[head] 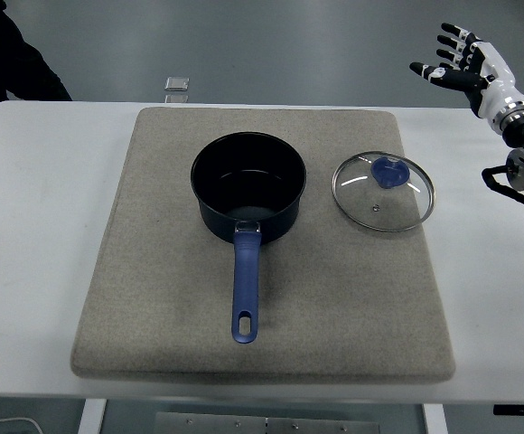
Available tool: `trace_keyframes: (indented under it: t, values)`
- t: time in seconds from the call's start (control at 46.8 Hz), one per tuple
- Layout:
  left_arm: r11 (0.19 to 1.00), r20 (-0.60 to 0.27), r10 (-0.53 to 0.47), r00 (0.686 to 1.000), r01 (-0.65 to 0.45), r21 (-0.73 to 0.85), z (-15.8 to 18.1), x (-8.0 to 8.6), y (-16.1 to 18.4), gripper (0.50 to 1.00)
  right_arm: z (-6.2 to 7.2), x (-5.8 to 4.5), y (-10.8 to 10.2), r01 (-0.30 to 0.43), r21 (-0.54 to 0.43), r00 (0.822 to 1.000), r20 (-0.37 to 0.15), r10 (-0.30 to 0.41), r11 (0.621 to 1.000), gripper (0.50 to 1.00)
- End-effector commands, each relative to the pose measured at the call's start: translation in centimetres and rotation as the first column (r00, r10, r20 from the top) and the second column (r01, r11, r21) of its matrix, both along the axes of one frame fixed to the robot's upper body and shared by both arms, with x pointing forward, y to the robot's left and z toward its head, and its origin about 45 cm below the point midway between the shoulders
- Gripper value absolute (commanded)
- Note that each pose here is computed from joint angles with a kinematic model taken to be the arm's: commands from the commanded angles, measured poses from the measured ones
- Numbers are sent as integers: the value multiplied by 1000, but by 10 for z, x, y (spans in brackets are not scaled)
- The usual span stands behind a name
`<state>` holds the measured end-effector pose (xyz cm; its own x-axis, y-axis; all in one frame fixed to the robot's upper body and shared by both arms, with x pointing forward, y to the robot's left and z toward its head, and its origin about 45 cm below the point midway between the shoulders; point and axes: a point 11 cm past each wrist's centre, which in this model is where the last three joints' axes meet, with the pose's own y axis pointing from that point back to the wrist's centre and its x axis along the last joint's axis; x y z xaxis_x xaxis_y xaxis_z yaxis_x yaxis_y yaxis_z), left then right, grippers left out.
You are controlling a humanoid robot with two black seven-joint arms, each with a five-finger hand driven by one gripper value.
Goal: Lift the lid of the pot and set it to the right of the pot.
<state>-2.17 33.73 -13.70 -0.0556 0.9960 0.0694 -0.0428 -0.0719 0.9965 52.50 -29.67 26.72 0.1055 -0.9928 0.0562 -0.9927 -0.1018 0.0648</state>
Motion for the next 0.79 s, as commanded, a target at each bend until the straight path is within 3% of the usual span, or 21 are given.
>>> trace_keyframes:
  t: [0.0,0.15,0.321,0.491,0.62,0.769]
  values:
    - [1000,0,0,1000,0,-1,0,0,0,1000,-5,-1,1,13,40,1000,-21,-13,999,919]
    - [1000,0,0,1000,0,0,0,0,0,1000,-19,-5,6,15,60,999,-45,-12,998,919]
    - [1000,0,0,1000,0,0,0,0,0,1000,-18,-5,6,26,78,999,-41,-23,997,921]
    - [1000,0,0,1000,0,0,0,0,0,1000,-40,-14,2,54,52,997,-61,-51,997,921]
    - [1000,0,0,1000,0,0,0,0,0,1000,-36,-13,1,64,52,998,-21,-63,997,921]
    - [1000,0,0,1000,0,0,0,0,0,1000,-31,-12,0,76,54,997,-9,-75,996,921]
